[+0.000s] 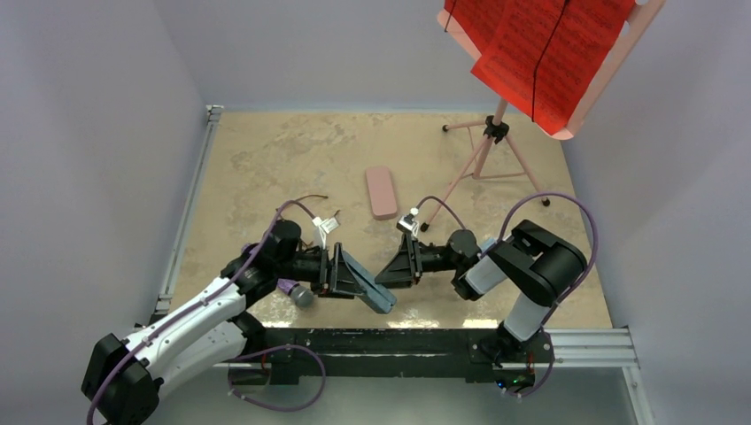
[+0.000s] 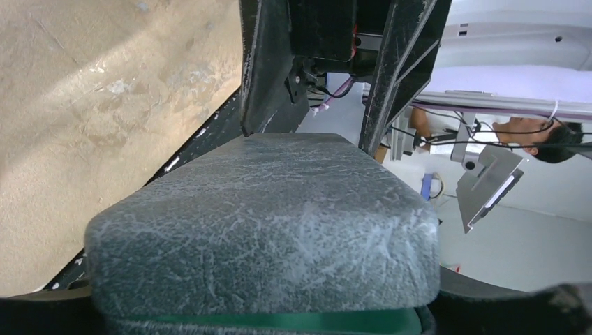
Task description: Organize the sunglasses
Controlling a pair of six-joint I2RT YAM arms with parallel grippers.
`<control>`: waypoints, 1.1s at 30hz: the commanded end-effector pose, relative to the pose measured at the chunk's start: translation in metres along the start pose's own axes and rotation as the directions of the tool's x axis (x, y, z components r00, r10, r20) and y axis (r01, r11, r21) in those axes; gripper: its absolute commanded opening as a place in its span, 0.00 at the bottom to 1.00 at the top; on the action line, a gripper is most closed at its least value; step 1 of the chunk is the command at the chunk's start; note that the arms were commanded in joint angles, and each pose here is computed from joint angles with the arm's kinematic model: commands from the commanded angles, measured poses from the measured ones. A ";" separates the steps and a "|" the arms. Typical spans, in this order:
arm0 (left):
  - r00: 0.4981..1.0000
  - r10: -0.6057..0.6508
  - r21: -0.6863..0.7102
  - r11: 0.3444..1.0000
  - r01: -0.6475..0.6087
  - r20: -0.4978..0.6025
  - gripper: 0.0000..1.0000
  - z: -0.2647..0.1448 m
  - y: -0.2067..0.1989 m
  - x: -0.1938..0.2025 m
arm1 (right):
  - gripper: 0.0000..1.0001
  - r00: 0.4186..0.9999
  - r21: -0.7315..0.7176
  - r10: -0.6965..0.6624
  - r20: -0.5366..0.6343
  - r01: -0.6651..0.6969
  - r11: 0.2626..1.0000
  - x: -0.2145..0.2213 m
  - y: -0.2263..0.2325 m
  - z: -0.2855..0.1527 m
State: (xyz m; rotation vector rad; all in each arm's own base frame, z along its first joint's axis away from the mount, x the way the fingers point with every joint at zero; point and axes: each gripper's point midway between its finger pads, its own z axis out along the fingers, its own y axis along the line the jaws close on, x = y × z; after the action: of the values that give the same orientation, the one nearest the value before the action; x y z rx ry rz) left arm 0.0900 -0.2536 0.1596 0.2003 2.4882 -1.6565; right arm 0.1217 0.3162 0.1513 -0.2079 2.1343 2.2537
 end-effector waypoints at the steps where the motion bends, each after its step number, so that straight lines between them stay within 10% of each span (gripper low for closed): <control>1: 0.996 0.081 0.203 0.976 -0.073 -0.032 0.00 -0.016 -0.068 -0.001 | 0.18 0.994 0.044 -0.002 0.111 -0.003 0.999 -0.019 -0.009 0.000; 20: 0.997 -0.045 0.271 0.961 0.062 -0.068 0.00 -0.040 -0.096 0.016 | 0.36 0.972 0.484 -0.146 0.184 0.040 0.874 -0.040 -0.061 -0.023; 33: 0.973 -0.166 -0.043 0.986 0.161 -0.159 0.00 -0.024 -0.048 0.018 | 0.52 0.905 0.619 -0.372 0.207 0.174 0.766 -0.054 -0.043 -0.051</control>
State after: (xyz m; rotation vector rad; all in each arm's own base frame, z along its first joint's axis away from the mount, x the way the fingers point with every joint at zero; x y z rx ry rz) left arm 0.0670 -0.2538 0.2028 0.0179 2.6881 -1.7802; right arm 0.1687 0.2849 0.0997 -0.0632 2.3884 1.4365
